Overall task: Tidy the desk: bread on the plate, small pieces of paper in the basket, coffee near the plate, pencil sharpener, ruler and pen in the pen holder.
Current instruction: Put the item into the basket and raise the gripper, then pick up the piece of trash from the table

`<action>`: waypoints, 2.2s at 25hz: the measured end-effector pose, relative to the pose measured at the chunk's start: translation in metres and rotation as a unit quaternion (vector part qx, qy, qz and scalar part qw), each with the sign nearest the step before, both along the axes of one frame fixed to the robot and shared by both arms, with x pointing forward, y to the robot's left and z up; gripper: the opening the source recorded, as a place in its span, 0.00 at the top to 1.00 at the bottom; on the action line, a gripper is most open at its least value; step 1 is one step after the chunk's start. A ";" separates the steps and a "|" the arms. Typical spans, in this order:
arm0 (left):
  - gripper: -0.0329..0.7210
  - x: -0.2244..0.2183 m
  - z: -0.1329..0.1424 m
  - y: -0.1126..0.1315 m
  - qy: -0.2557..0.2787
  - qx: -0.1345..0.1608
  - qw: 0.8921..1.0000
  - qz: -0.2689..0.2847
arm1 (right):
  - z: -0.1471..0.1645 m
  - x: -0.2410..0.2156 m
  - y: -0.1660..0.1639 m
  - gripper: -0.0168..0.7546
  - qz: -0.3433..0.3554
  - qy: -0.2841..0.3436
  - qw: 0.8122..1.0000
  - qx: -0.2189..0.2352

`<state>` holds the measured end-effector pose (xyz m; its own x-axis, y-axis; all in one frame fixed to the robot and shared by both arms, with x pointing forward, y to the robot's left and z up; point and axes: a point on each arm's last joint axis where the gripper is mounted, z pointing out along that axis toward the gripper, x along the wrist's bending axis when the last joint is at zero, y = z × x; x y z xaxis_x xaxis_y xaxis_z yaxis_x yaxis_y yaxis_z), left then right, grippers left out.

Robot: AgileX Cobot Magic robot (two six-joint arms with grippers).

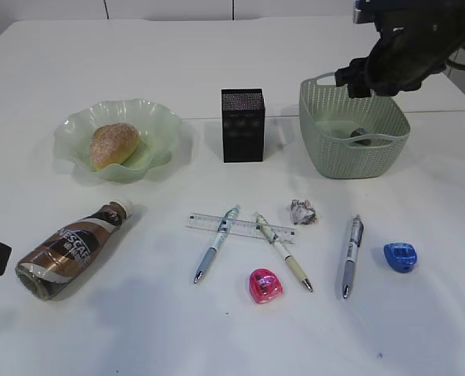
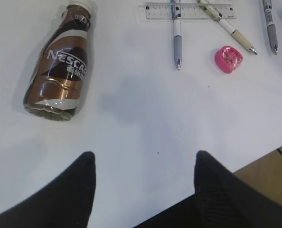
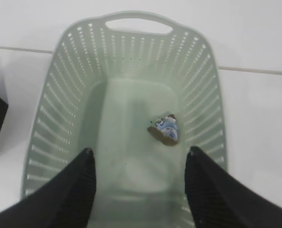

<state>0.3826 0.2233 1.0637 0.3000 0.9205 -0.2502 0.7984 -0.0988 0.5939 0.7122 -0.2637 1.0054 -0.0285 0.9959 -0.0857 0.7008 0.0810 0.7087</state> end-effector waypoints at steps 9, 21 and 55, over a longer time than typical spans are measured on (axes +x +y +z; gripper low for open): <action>0.35 0.000 0.000 0.000 0.000 0.000 1.000 0.000 | 0.042 -0.034 0.009 0.42 0.011 0.067 0.998 -0.017; 0.35 0.000 0.000 0.000 0.000 0.001 1.000 0.000 | 0.049 -0.062 0.047 0.45 0.139 0.158 0.977 0.039; 0.35 0.000 0.000 0.000 -0.002 0.001 1.000 0.000 | -0.067 -0.054 0.097 0.45 0.200 0.321 0.925 0.018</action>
